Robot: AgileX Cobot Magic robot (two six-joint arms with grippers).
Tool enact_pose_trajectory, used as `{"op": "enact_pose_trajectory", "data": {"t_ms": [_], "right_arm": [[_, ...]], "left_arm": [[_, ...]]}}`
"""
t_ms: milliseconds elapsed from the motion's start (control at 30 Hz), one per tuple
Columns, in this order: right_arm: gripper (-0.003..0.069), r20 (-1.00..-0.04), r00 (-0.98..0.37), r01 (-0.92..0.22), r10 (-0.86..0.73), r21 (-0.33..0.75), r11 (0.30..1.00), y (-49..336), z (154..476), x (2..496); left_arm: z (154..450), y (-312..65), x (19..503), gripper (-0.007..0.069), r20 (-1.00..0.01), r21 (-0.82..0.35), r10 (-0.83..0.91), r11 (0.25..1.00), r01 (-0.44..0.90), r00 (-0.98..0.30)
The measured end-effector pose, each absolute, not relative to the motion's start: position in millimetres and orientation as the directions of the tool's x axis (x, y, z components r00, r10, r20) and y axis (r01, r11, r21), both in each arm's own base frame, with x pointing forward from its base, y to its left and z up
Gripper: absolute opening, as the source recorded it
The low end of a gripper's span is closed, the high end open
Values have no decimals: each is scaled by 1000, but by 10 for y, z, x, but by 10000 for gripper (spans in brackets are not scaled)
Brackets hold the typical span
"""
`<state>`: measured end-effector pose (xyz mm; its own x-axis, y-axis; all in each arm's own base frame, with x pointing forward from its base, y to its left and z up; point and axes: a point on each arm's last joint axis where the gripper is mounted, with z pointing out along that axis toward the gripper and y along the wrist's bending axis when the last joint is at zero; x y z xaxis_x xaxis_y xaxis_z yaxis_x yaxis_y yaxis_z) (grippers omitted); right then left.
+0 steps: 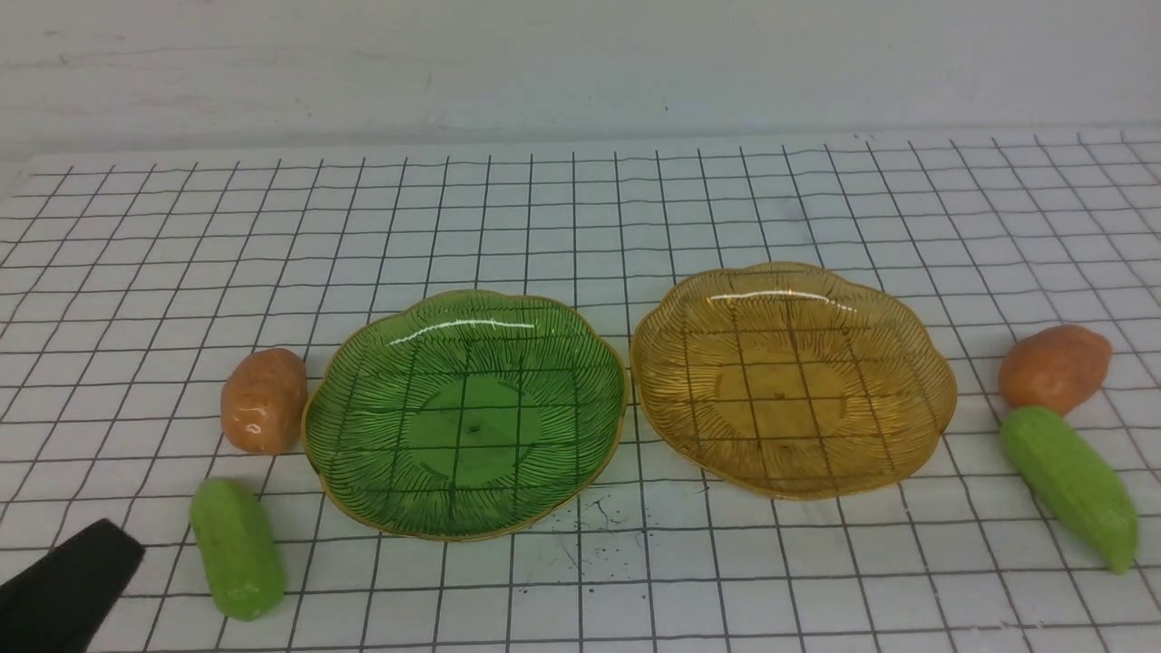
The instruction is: Put different types of vegetables on the plate.
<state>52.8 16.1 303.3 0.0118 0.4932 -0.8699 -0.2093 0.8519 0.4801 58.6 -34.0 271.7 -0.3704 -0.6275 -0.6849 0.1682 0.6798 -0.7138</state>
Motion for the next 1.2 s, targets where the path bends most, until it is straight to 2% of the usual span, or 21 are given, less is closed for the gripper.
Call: {"op": "enact_pose_trajectory", "data": {"t_ms": [100,200,267,333,500,667,800,933,967,1000,1067,1200], "right_arm": [[-15,-934,-148,-231,325,352,907,244,3209,686],[-15,-918,-356,-248,174,272,930,295,3272,871],[-15,-852,-516,-236,91,244,941,297,3241,1015],[-15,-747,-664,-193,34,215,957,260,3201,1191],[-8,-619,-785,-102,21,163,981,172,3128,1469],[18,-592,-805,-55,37,136,989,127,3032,1688],[117,-585,-810,-34,50,131,991,112,2907,1976],[322,-454,-891,-31,21,106,994,96,2700,2274],[342,-449,-893,-33,16,100,994,91,2690,2289],[407,-420,-907,-39,-8,65,997,66,2622,2413],[488,-381,-924,-51,-43,12,999,24,2548,2569],[587,-338,-939,-38,-60,-72,997,-54,2386,2832]], "left_arm": [[2803,-406,701,-8,-698,-626,-463,765,151,-545],[2826,-430,837,-8,-615,-524,-270,842,128,-740],[2810,-413,925,-8,-534,-461,-172,880,115,-828],[2747,-362,1074,-8,-416,-378,-81,921,92,-906],[2614,-317,1268,-8,-315,-319,-41,945,65,-948],[2591,-310,1360,-7,-338,-314,-57,948,55,-940],[2610,-306,1398,-7,-376,-312,-72,948,53,-924],[2611,-305,1399,-7,-377,-312,-72,949,53,-923],[2611,-305,1399,-7,-377,-312,-72,949,53,-923],[2611,-305,1399,-7,-377,-312,-72,949,53,-923],[2611,-305,1399,-6,-378,-311,-70,949,55,-923],[2610,-305,1398,-3,-378,-309,-66,949,59,-923]]}}
